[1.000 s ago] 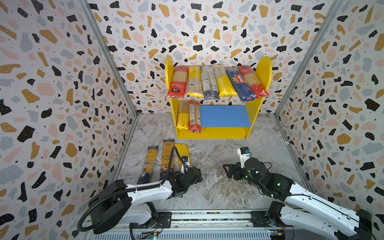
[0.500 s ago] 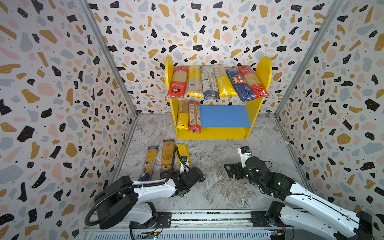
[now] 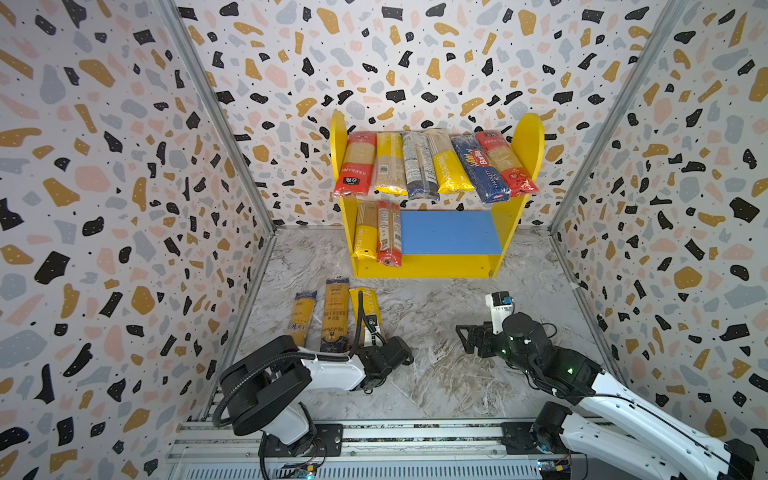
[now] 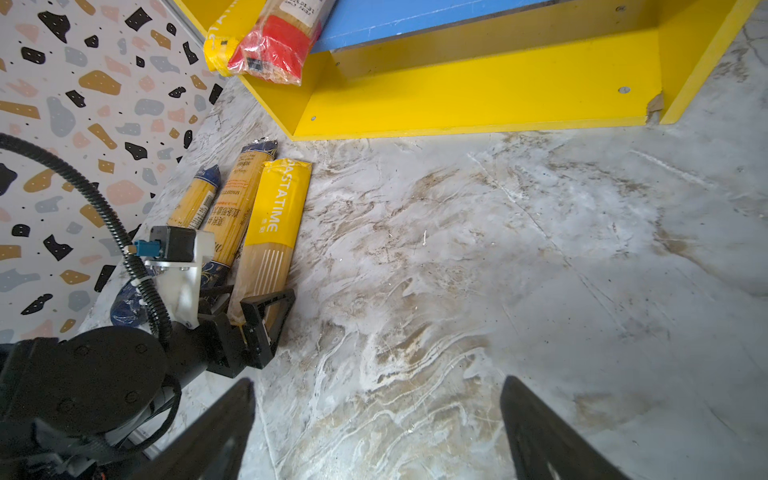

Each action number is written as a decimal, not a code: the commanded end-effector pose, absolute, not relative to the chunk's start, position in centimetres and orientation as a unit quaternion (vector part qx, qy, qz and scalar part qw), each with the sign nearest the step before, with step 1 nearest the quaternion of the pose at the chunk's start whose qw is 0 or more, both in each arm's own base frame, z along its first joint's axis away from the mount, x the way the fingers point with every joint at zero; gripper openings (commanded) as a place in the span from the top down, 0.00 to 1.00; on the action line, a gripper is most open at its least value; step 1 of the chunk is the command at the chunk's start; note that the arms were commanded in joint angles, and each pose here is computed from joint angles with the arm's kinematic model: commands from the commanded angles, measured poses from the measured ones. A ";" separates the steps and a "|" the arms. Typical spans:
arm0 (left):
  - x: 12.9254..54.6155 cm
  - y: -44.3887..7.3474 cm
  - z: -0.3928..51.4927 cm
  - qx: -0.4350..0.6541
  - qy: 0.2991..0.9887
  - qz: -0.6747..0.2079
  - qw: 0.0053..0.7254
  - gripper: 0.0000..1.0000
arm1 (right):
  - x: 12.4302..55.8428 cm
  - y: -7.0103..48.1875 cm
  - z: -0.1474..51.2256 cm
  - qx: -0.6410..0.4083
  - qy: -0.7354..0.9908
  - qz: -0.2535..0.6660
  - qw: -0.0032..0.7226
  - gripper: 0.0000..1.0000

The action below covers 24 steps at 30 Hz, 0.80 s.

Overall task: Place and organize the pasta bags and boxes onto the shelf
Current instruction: 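Close the left gripper on the end of the PASTATIME pack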

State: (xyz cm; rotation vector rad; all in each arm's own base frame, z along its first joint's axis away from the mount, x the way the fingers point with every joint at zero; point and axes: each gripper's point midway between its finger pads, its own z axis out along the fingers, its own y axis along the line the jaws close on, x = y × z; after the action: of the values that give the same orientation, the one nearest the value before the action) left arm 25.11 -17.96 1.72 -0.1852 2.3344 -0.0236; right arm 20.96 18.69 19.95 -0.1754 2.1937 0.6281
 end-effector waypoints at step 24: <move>22.8 -16.2 -5.1 -0.084 0.944 -0.034 0.316 1.00 | 20.5 18.8 21.1 -0.079 0.866 0.270 0.414 0.05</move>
State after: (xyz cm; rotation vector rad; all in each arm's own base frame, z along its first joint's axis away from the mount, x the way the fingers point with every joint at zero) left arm 28.49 -18.46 2.21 -0.3835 2.1330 -0.2282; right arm 20.52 18.59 20.22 -0.1854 2.1929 0.6556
